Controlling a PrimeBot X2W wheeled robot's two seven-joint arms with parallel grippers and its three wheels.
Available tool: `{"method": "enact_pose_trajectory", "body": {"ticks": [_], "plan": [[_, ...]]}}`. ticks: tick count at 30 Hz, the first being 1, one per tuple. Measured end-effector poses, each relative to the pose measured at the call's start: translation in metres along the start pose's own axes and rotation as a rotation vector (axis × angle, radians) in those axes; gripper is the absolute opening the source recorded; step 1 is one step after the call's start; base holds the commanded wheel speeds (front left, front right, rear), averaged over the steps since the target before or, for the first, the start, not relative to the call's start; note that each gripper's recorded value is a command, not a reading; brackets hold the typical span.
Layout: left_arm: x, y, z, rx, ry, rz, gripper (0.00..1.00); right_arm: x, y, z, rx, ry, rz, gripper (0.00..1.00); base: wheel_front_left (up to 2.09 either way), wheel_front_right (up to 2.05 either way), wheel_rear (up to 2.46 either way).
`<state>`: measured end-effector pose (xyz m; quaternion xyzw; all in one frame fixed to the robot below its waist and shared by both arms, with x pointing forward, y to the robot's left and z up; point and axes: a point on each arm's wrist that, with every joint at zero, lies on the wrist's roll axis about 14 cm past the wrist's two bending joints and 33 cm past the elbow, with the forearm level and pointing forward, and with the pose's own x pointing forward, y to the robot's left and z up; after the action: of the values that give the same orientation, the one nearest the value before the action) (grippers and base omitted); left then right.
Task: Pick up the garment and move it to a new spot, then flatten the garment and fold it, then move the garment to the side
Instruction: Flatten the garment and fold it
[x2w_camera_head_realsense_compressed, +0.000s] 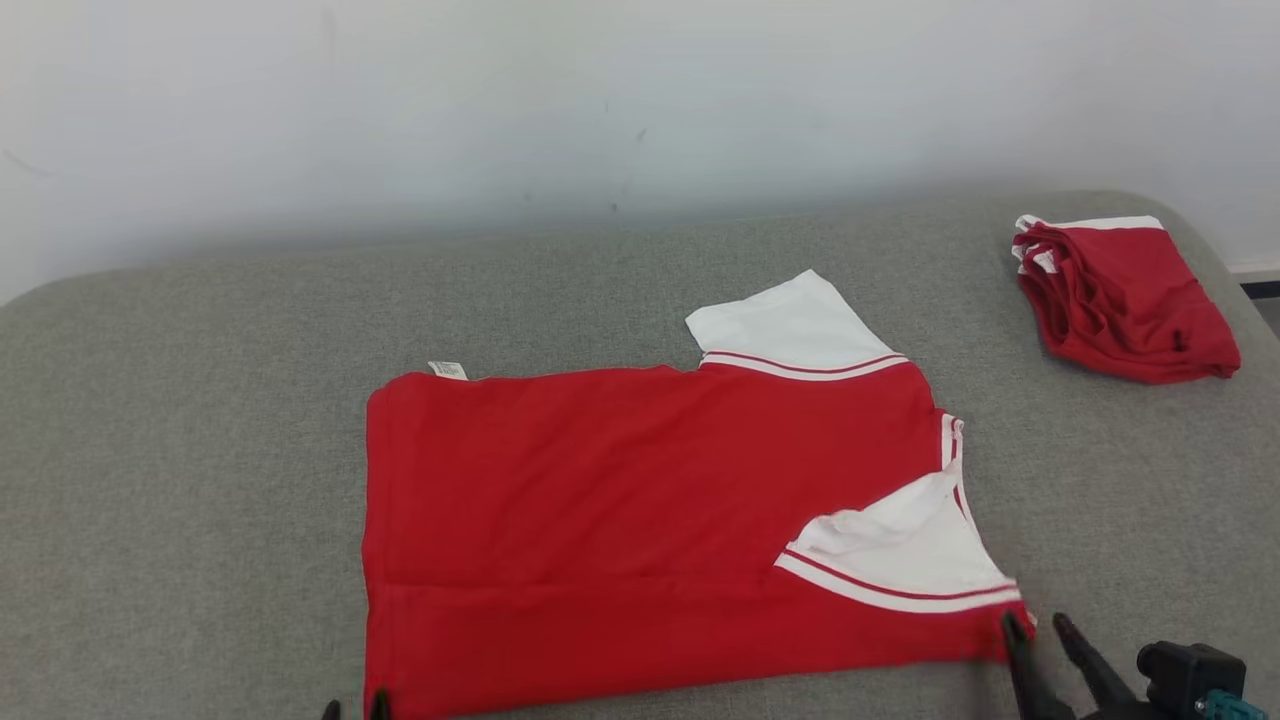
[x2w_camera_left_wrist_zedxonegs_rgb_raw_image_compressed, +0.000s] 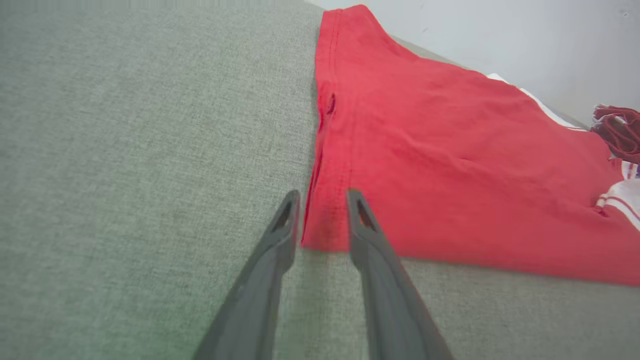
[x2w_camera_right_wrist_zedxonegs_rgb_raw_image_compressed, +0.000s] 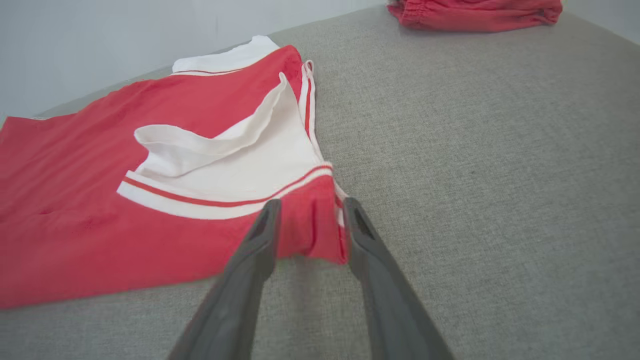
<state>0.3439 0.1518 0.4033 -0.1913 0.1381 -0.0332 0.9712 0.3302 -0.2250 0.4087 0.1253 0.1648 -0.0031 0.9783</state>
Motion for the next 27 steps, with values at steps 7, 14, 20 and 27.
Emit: {"method": "enact_pose_trajectory", "body": {"ticks": [7, 14, 20, 27], "plan": [[0.001, -0.006, 0.038, 0.072, -0.121, -0.026, 1.0, -0.003, 0.011, 0.042, -0.06, -0.134, 0.016, 1.0, 0.0, 0.0, 0.0], [-0.003, -0.009, 0.08, 0.126, -0.254, -0.032, 1.0, -0.008, 0.031, 0.078, -0.074, -0.273, 0.051, 1.0, 0.0, 0.0, 0.0], [-0.011, -0.003, 0.117, 0.195, -0.369, -0.012, 1.0, -0.016, 0.049, 0.106, -0.083, -0.412, 0.088, 1.0, 0.0, 0.0, 0.0], [-0.014, -0.005, 0.12, 0.309, -0.366, -0.045, 1.0, -0.015, 0.059, 0.105, -0.096, -0.433, 0.114, 1.0, 0.0, 0.0, 0.0]]}}
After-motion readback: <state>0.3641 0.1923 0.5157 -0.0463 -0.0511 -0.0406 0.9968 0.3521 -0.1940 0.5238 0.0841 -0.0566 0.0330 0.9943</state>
